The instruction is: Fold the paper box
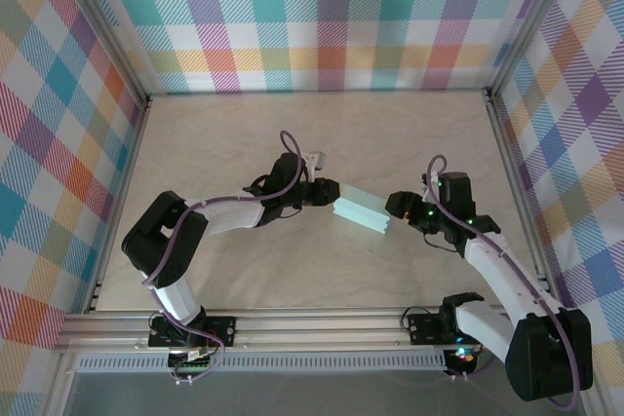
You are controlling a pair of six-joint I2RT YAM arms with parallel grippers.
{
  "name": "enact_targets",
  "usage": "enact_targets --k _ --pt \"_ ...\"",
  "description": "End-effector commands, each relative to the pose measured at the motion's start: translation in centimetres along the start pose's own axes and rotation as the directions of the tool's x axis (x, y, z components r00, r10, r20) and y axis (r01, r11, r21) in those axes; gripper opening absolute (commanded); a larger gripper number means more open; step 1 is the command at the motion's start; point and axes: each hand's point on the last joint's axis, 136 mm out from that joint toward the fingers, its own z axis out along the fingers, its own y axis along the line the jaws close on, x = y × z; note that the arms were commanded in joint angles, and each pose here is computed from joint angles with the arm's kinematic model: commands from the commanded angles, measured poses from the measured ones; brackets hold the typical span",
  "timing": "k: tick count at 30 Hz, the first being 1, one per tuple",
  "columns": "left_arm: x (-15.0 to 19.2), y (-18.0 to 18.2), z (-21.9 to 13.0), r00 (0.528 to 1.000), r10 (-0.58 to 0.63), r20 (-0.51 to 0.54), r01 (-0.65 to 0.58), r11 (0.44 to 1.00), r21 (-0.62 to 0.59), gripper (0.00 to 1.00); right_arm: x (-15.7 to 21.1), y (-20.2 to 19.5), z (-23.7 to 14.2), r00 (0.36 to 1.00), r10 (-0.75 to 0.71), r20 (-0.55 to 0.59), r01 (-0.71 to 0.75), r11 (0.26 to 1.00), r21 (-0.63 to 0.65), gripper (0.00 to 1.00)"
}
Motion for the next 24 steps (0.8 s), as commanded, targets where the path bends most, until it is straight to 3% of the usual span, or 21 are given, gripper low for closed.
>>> enact_targets --k 1,4,5,7,11,16,24 --pt "9.1 6.3 0.0 0.950 -0.118 -0.288 0.052 0.972 -0.229 0.29 -1.1 0.8 -1.0 0.955 -0.296 -0.005 0.296 0.955 0.036 0.75" --pt "8.9 6.0 0.0 0.950 -0.113 -0.292 0.048 0.974 -0.221 0.34 -1.7 2.2 -1.6 0.887 -0.461 -0.022 0.461 0.887 0.014 0.86" --pt "8.7 5.8 0.0 0.951 -0.108 -0.290 0.045 0.975 -0.216 0.38 -1.9 2.8 -1.8 0.866 -0.500 -0.019 0.500 0.866 0.002 0.94" --pt "8.2 5.4 -0.1 0.954 -0.102 -0.282 0.044 0.978 -0.205 0.44 -2.5 3.6 -1.8 0.822 -0.570 -0.016 0.570 0.821 0.018 0.97" --pt "5.3 2.9 -0.5 0.964 -0.074 -0.254 0.032 0.986 -0.164 0.61 -2.6 4.0 -1.2 0.698 -0.709 -0.096 0.715 0.695 0.069 0.99" --pt "0.9 -0.1 -1.6 0.978 0.004 -0.208 -0.035 0.989 -0.147 0.76 -2.2 4.0 -0.5 0.643 -0.749 -0.161 0.763 0.644 0.047 0.99" --pt "-4.4 2.3 -5.6 0.999 0.053 -0.005 -0.053 0.974 -0.222 0.89 -0.4 4.4 0.4 0.507 -0.835 -0.213 0.842 0.532 -0.085 0.96"
